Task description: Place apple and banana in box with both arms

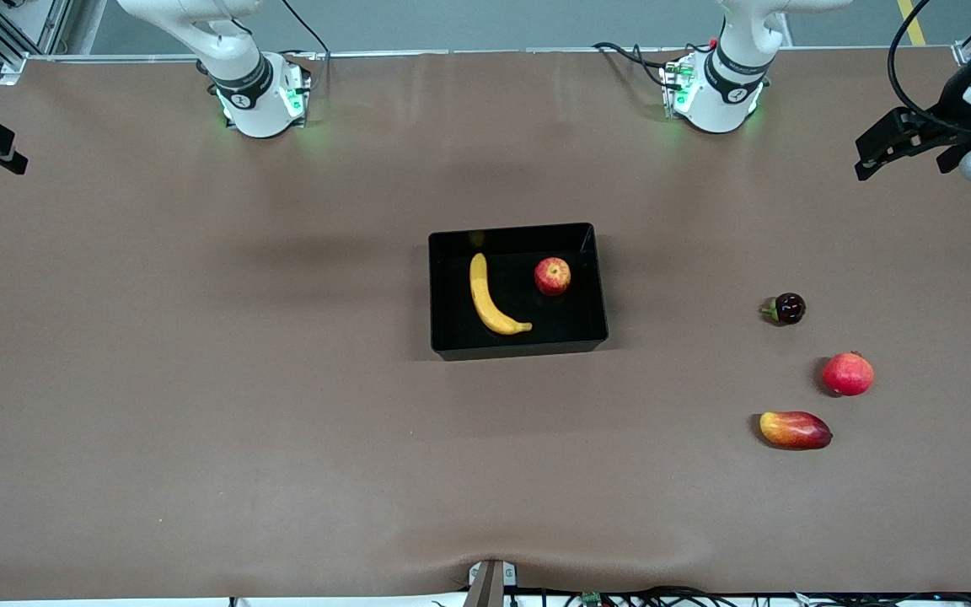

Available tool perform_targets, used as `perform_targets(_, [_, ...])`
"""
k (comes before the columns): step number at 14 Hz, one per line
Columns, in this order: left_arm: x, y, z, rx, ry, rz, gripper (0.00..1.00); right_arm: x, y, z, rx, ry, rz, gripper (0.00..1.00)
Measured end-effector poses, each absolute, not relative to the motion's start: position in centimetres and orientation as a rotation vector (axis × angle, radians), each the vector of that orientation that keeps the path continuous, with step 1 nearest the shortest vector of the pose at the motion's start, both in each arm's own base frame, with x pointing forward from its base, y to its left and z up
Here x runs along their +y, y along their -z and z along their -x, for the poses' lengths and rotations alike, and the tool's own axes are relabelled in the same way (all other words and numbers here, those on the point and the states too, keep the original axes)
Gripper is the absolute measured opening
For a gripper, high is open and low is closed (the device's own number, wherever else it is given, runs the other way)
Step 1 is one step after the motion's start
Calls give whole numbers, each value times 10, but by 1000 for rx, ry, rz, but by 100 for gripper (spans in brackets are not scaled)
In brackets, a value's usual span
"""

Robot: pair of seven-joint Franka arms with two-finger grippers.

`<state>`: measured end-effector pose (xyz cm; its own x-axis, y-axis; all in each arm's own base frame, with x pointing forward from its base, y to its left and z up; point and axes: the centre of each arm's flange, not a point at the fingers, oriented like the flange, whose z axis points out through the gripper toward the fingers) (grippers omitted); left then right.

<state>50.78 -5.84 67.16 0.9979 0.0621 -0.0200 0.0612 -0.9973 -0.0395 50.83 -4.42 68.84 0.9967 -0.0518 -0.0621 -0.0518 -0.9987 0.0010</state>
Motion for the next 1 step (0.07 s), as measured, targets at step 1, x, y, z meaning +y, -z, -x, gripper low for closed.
perform_targets(1, [-58,-672,-508,-96,-33,3101,100,-45,-688,-508,83,-98,3138,100])
